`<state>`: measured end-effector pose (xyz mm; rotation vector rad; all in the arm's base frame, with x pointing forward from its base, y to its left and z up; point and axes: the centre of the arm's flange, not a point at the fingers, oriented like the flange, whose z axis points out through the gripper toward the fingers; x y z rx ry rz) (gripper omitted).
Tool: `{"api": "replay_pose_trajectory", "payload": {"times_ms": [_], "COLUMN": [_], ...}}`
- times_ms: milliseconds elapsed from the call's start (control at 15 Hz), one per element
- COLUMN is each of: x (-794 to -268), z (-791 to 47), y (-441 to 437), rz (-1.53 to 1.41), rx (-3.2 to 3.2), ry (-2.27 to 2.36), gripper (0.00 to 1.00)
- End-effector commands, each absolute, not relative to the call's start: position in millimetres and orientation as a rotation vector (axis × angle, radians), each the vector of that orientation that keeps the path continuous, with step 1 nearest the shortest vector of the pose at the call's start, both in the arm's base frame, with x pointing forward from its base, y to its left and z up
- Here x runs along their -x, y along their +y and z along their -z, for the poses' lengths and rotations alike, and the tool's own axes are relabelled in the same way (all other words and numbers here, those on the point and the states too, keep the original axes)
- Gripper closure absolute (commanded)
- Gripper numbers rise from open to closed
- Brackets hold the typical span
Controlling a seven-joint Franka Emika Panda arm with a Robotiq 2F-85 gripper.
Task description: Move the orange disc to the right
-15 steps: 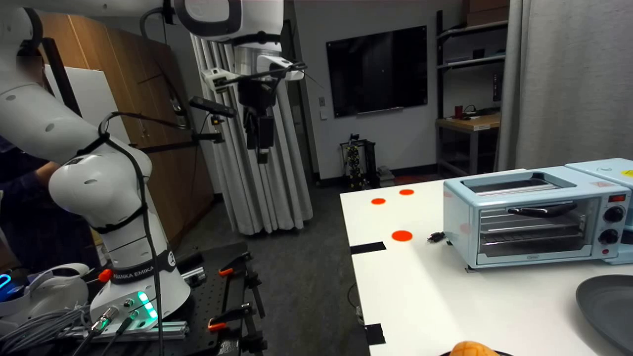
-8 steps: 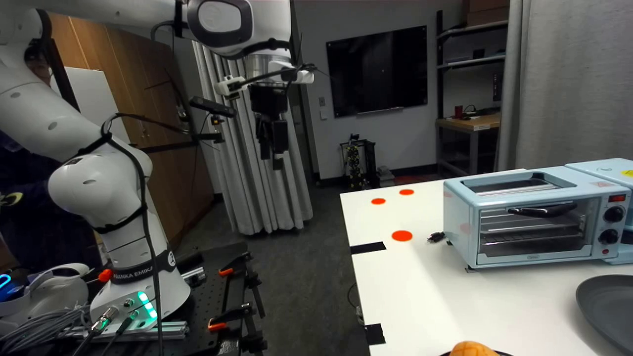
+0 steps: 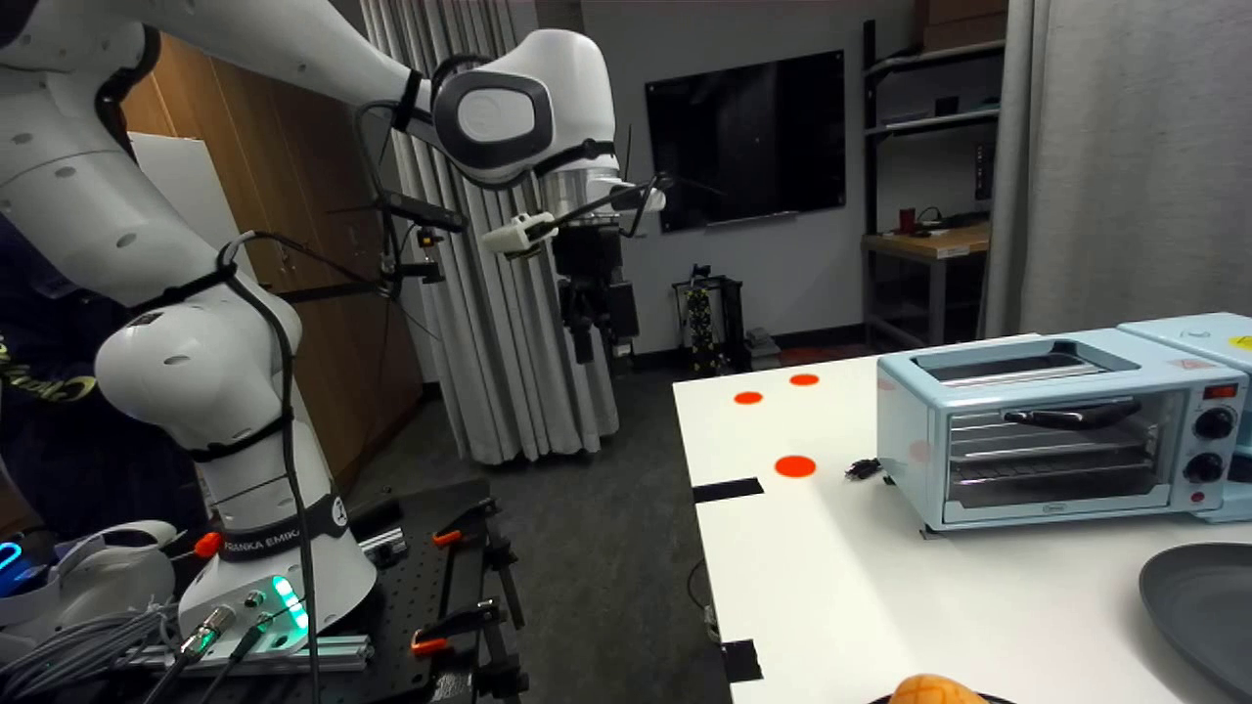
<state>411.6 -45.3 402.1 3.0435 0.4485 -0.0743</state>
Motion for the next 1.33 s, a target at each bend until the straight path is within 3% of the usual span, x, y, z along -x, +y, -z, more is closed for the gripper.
{"api": "replay_pose_trajectory", "payload": {"times_ms": [0, 533, 1267], "x": [-416, -428, -533], "z": [-396, -382, -317], "y": [-42, -40, 5], "rz": [0.069, 0.077, 0.125], "rx": [-3.038, -3.000, -2.984], "ry": [0.462, 0.469, 0.812], "gripper": [0.00, 0.00, 0.00]}}
